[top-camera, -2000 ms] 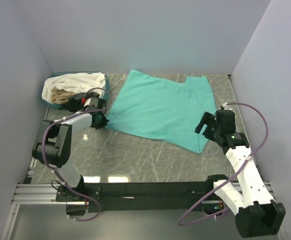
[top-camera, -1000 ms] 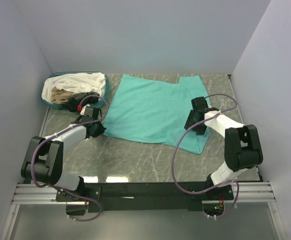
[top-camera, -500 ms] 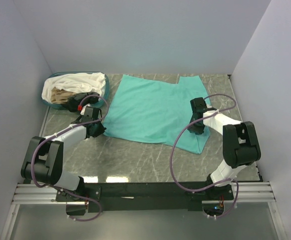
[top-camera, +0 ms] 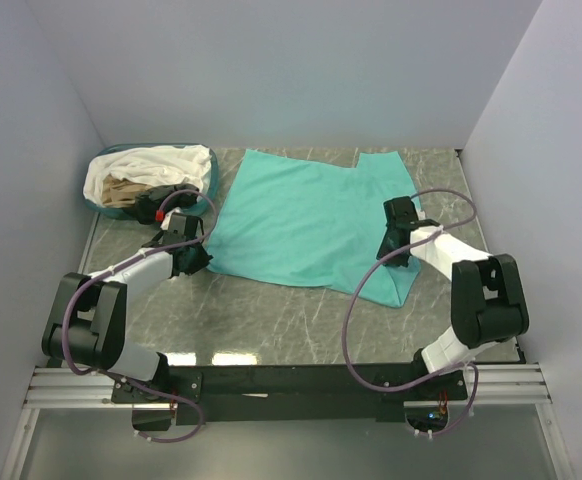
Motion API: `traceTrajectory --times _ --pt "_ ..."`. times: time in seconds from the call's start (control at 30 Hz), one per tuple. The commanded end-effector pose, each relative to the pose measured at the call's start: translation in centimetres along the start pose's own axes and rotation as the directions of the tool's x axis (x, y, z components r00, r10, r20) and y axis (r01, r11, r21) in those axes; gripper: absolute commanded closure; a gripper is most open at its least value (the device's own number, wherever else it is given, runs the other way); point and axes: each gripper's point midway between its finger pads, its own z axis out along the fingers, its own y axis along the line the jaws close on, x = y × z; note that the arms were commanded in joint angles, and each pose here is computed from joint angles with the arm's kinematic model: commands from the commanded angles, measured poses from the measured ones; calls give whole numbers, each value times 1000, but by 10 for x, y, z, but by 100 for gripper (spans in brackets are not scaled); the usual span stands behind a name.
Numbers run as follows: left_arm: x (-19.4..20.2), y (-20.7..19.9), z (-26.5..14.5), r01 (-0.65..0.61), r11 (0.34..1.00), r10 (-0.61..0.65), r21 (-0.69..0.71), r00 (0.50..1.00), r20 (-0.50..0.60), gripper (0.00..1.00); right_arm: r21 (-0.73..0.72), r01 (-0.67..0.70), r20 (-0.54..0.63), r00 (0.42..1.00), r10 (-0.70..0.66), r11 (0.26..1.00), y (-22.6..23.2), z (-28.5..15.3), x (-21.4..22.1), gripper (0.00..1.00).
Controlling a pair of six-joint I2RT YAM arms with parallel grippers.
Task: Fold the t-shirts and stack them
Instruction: Fold the tshirt
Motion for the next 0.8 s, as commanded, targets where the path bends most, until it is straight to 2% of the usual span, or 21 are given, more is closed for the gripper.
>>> traceTrajectory --times 0.0,0.17,0.3,0.53,0.77 --pt "-11 -11 -4 -11 999 10 35 999 32 99 -23 -10 73 997 11 1000 -2 -16 -12 100" --pt "-19 -21 -19 -9 996 3 88 998 62 99 -74 -3 174 985 16 997 -1 -38 -25 100" --pt "-26 -29 -34 5 991 -17 135 996 84 99 -99 -21 285 957 49 995 -7 -72 -41 100" --pt "-23 -26 -60 63 988 -77 144 993 94 99 -118 -58 313 945 92 991 -30 -107 -18 100" --pt "-5 -11 -83 118 983 -129 138 989 78 99 -175 -118 286 944 165 978 -46 -134 17 100"
